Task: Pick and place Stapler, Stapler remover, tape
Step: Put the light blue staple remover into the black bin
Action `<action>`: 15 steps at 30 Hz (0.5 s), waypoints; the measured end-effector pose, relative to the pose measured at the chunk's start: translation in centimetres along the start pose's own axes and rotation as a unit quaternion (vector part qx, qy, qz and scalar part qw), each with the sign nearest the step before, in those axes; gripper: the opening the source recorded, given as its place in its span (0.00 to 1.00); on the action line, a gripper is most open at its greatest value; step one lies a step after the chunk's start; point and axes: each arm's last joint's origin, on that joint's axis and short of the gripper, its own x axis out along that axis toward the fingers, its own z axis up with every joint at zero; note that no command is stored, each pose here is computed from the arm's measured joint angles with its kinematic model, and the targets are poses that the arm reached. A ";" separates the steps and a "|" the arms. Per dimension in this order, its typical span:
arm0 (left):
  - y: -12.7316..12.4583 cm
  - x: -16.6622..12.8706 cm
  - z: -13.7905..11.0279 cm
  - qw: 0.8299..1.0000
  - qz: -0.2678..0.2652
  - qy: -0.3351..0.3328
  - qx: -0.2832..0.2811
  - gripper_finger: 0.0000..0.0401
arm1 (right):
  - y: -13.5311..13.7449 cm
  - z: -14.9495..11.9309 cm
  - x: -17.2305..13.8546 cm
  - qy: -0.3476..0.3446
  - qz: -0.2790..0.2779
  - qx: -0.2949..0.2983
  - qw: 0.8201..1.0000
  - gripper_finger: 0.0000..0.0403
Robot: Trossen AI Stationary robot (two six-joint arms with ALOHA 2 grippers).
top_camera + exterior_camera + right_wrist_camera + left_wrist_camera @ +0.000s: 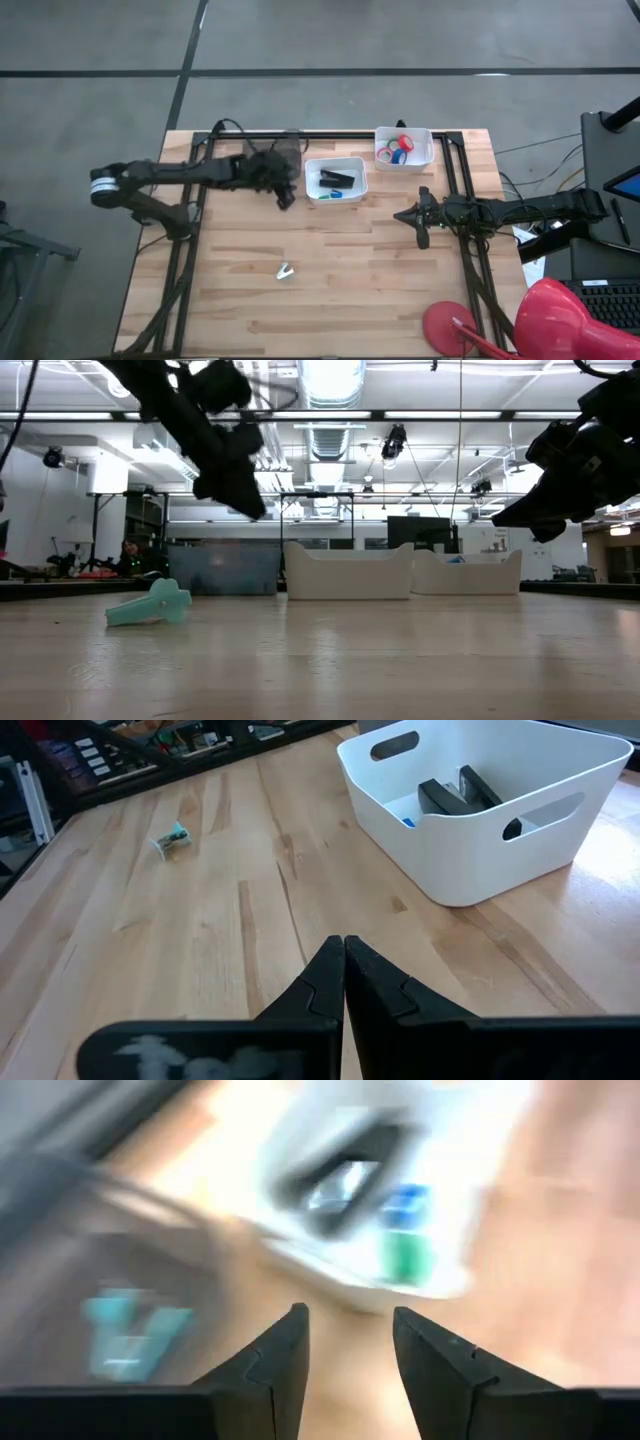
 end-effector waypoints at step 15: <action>-12.5 -4.8 -6.1 0.996 -0.082 0.018 -0.030 0.37 | 0.0 0.0 0.0 0.000 0.000 0.000 1.000 0.02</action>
